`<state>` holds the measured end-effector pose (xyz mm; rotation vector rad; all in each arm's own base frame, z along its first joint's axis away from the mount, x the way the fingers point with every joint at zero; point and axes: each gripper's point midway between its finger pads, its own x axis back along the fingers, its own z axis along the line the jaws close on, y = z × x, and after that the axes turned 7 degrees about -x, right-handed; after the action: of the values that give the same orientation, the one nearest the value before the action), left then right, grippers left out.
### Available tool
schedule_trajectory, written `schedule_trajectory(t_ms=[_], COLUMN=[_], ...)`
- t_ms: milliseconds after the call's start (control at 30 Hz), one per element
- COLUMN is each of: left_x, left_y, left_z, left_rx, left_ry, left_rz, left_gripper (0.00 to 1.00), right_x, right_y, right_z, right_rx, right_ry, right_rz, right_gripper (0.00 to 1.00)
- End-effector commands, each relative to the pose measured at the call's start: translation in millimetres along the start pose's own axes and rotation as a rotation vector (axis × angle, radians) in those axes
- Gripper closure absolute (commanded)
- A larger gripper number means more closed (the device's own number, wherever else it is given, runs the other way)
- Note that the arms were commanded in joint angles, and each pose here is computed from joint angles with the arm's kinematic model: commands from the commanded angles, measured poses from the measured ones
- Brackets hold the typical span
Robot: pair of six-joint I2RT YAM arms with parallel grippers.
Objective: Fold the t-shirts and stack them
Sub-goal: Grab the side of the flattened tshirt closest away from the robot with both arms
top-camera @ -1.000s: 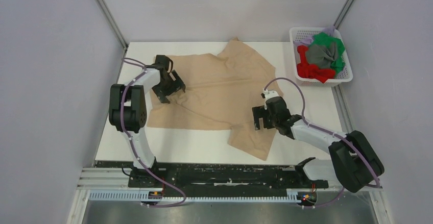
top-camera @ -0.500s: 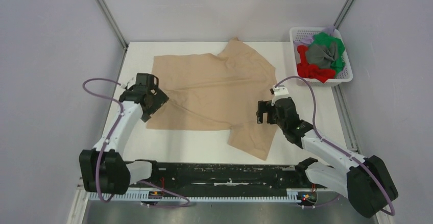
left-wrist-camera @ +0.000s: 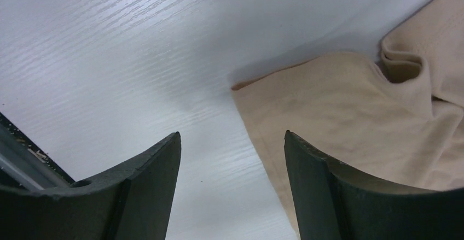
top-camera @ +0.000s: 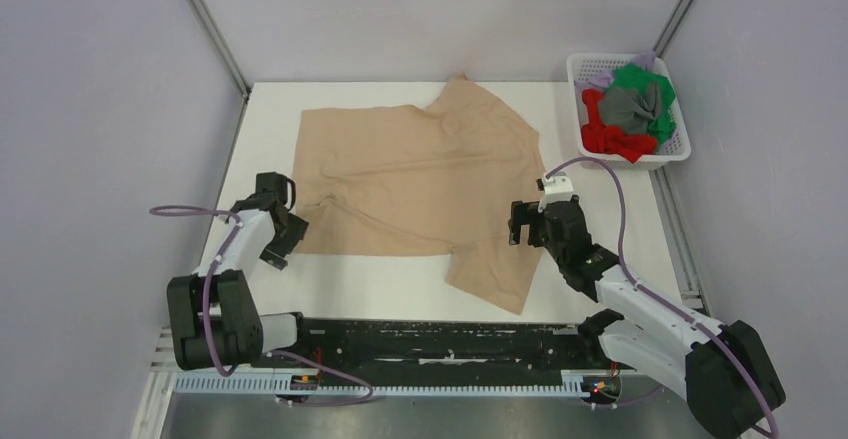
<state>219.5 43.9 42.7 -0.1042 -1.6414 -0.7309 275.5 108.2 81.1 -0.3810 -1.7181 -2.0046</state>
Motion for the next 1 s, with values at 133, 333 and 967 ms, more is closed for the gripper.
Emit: schedule_trajectory(t_ms=[133, 333, 967], left_x=[-19, -31, -58], left_y=[27, 28, -7], left_z=[-30, -35, -22], left_rx=[0.082, 0.064, 0.045], left_ry=[-0.006, 0.009, 0.066], left_rz=[-0.030, -0.022, 0.081], left_gripper=[0.34, 0.42, 0.95], right_x=[-1, -3, -5], right_y=[11, 10, 7], right_z=[-6, -7, -9], right_rx=[0.016, 0.021, 0.028], right_ry=[-0.036, -0.043, -0.062], right_rz=[-0.048, -0.040, -0.021], right_gripper=[0.02, 0.02, 0.02])
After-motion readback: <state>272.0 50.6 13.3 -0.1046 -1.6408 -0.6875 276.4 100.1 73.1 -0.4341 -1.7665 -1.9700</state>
